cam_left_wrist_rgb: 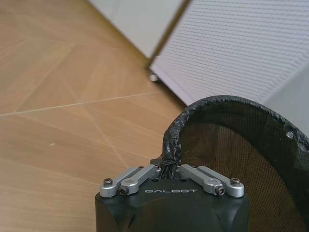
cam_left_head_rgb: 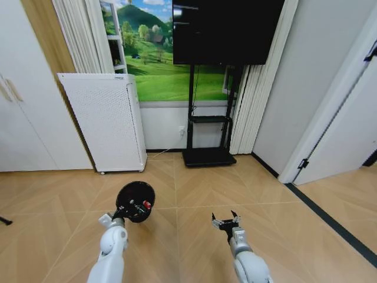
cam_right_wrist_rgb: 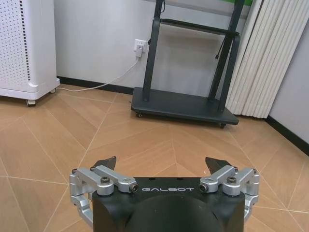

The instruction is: Pick up the trash bin and place the garbage on the floor into it.

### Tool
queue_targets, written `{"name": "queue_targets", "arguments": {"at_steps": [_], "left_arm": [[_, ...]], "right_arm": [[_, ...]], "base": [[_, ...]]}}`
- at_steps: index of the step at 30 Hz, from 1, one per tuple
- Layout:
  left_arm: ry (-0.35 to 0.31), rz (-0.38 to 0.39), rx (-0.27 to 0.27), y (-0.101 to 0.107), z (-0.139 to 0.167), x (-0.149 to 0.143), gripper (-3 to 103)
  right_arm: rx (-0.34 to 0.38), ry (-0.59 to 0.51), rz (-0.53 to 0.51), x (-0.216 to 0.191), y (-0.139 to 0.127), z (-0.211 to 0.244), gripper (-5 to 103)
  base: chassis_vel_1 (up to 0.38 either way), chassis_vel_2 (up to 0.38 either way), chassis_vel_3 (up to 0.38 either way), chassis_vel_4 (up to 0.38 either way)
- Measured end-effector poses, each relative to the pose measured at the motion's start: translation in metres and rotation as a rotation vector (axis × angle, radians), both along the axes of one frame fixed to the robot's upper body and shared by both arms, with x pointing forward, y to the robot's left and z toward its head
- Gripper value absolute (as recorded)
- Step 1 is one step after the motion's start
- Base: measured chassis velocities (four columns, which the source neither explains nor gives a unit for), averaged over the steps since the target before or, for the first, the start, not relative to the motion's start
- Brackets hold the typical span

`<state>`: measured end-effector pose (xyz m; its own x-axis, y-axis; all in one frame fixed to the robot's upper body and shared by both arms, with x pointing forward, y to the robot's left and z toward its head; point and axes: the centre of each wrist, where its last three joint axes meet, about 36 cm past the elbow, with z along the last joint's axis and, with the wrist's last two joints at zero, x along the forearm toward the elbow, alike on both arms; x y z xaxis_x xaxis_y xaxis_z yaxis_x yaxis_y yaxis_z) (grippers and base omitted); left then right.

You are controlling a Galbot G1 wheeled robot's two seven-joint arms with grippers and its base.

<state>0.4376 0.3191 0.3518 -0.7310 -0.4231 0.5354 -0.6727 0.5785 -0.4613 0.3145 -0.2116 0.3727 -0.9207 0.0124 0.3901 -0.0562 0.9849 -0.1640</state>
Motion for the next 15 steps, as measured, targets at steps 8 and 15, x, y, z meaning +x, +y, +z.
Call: {"name": "queue_targets", "arguments": {"at_steps": [8, 15], "left_arm": [[0.083, 0.183, -0.100, 0.045, 0.005, 0.056, 4], [0.111, 0.179, -0.103, 0.055, 0.005, 0.112, 4]], "right_arm": [[-0.013, 0.010, 0.000, 0.001, -0.005, -0.002, 100], [-0.012, 0.010, -0.013, 0.006, -0.008, -0.004, 100]], "base": [[0.000, 0.000, 0.000, 0.000], [0.000, 0.000, 0.000, 0.000]]}}
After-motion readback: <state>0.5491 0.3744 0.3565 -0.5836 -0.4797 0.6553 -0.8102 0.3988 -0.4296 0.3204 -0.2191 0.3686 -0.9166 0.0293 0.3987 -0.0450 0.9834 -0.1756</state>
